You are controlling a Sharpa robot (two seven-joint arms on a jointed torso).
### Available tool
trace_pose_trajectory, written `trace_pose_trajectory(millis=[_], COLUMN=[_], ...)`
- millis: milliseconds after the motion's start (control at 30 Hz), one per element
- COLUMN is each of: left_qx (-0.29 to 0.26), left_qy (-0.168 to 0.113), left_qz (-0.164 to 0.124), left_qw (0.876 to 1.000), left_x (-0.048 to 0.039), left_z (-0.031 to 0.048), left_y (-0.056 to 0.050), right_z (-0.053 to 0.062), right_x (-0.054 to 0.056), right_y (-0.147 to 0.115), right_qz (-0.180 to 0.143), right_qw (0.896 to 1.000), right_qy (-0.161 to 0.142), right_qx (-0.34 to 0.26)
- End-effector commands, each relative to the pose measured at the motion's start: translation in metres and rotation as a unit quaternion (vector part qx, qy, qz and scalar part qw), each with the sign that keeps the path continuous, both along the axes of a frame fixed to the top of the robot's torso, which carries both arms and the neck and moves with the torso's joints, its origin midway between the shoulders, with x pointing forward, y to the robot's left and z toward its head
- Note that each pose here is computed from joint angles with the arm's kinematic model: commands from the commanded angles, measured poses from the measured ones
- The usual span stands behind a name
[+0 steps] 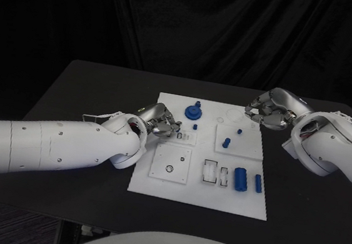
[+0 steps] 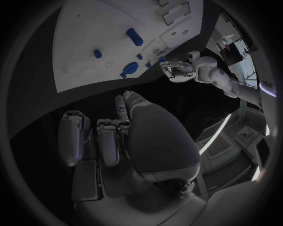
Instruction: Assemble the parts on the task board
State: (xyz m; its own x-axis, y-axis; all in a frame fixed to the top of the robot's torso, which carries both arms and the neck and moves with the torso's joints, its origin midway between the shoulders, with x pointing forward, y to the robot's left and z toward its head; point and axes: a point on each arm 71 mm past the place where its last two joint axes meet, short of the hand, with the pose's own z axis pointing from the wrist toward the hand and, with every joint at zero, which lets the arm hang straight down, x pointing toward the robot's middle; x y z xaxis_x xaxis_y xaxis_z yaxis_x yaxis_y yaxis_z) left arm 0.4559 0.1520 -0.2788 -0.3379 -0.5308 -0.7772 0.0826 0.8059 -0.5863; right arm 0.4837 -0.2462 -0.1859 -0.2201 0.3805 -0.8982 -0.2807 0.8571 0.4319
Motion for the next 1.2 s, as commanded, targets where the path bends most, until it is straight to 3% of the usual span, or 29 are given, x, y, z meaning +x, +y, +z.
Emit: trace_pose_trajectory(millis=[33, 500, 1200], left_qx=[0.003, 0.020, 0.034], left_qy=[-0.055, -0.034, -0.014], left_qz=[-0.011, -0.011, -0.009], left_qw=[0.998, 0.999, 0.999], left_x=[-0.0017, -0.0053, -0.0034], left_z=[0.0032, -0.0118, -0.0245], left_y=[-0.003, -0.007, -0.012], right_z=[-0.002, -0.002, -0.002], right_x=[-0.001, -0.001, -0.001], right_y=[-0.002, -0.003, -0.006], right_qz=[-0.011, -0.011, -0.014], right_qw=[1.000, 1.000, 1.000], right_qy=[0.006, 0.007, 0.007], right_qx=[-0.003, -0.004, -0.004])
